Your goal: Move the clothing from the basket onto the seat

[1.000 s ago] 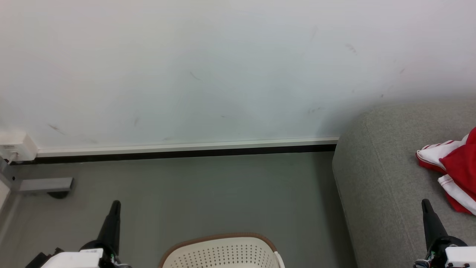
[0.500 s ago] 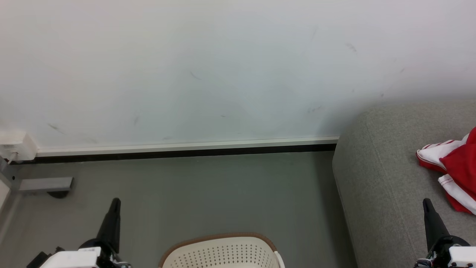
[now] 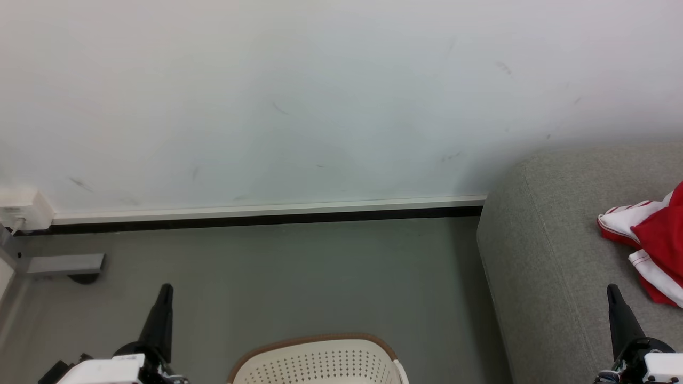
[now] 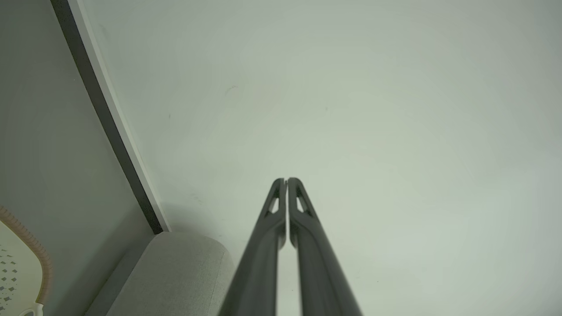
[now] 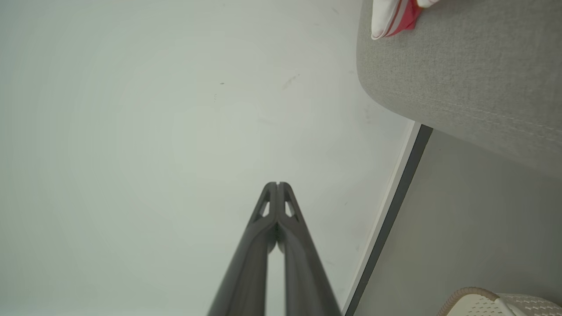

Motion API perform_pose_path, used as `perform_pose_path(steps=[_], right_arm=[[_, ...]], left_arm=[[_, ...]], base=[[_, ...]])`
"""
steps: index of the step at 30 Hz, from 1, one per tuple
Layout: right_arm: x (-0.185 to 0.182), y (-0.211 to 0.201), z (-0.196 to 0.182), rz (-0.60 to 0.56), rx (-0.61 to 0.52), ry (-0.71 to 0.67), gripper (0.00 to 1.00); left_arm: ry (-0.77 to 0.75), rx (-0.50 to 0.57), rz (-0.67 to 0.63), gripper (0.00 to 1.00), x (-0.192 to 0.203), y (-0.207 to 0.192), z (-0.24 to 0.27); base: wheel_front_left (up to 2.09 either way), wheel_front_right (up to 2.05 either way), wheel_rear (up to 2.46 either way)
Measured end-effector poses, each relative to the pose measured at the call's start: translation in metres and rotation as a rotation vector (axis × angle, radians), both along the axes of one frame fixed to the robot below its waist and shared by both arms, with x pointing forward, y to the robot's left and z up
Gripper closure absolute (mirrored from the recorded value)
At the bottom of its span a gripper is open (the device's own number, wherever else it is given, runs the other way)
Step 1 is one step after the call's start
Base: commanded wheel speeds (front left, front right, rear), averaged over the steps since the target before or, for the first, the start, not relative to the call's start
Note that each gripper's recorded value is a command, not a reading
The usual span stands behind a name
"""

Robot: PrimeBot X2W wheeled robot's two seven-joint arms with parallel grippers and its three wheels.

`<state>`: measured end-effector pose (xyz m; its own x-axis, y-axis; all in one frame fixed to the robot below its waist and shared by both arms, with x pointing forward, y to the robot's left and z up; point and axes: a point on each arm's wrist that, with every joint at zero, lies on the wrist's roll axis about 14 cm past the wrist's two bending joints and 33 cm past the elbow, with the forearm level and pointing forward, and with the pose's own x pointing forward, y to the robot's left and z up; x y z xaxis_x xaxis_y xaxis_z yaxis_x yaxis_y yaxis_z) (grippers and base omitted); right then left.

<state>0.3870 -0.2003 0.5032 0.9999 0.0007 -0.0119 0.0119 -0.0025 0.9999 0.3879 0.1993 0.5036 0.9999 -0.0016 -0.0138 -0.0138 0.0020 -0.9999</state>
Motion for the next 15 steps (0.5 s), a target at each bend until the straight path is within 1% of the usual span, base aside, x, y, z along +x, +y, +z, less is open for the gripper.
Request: perform_pose_path(steps=[15], right_arm=[[0.0, -0.0001, 0.0001, 0.0, 0.001, 0.0, 1.0]], left_arm=[[0.0, 0.0, 0.0, 1.0, 0.0, 0.0, 0.0001]], base=[[0.0, 0.0, 0.0]])
